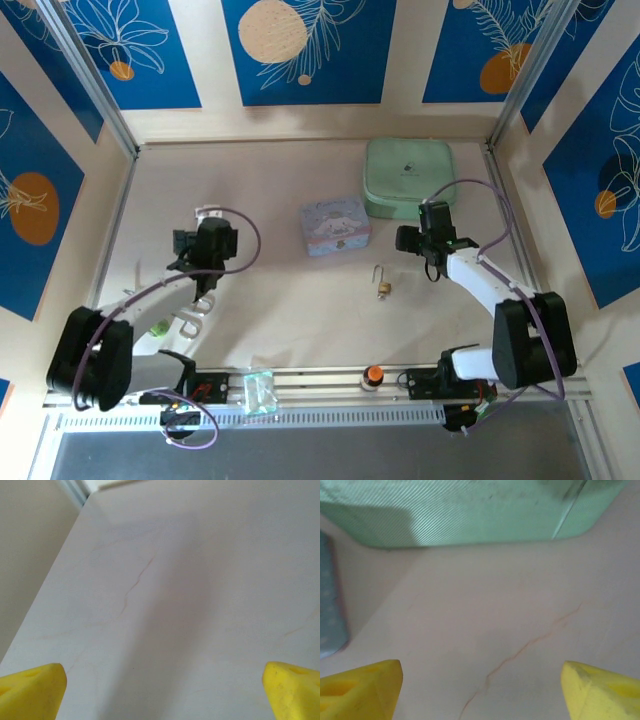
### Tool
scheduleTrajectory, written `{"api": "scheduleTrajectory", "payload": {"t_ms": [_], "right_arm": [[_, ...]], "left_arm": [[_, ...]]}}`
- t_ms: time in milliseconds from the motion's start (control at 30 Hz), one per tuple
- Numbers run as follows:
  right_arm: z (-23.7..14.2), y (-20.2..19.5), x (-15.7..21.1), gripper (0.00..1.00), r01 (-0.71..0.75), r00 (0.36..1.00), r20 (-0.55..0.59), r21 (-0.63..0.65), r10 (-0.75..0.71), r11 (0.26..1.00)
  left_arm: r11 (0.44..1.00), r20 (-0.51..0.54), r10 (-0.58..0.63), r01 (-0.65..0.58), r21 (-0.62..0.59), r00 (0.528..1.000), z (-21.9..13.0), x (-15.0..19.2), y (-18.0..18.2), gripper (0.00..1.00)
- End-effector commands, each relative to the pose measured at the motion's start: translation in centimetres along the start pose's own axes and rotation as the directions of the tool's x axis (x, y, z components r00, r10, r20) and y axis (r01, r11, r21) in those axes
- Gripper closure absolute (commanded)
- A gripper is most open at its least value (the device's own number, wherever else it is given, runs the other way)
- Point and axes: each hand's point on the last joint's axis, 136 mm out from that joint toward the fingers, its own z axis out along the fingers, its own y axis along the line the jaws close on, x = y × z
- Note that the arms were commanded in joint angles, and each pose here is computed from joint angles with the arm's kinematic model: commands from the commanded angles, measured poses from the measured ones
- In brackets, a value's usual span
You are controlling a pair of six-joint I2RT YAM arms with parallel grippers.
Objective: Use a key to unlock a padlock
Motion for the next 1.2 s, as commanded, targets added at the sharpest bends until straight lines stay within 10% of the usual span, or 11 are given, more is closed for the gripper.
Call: {"api": "scheduleTrajectory", "payload": {"t_ms": [0,400,1167], "right_arm": [[1.5,-2.4,-3.3,0.16,0.05,0.981,0.179,0.105,-0.068,0.993],[1.3,-3.9,-5.4,0.21,-0.104,0.901,0.378,-0.288,0.213,0.952],[2.6,-0.2,-4.2,0.01,0.09,0.896,0.444,-0.203,0.01,0.975]], "left_arm": [[0.999,0.118,-0.022,0.026,-0.035,0.993,2.4,-0.2,1.8,0.0],[0.958,0.168,-0.232,0.195,0.209,0.958,5.3,-0.9,1.9,0.0],[0.944,0.23,-0.185,0.108,0.311,0.955,5.1,-0.3,-0.9,0.0]]}}
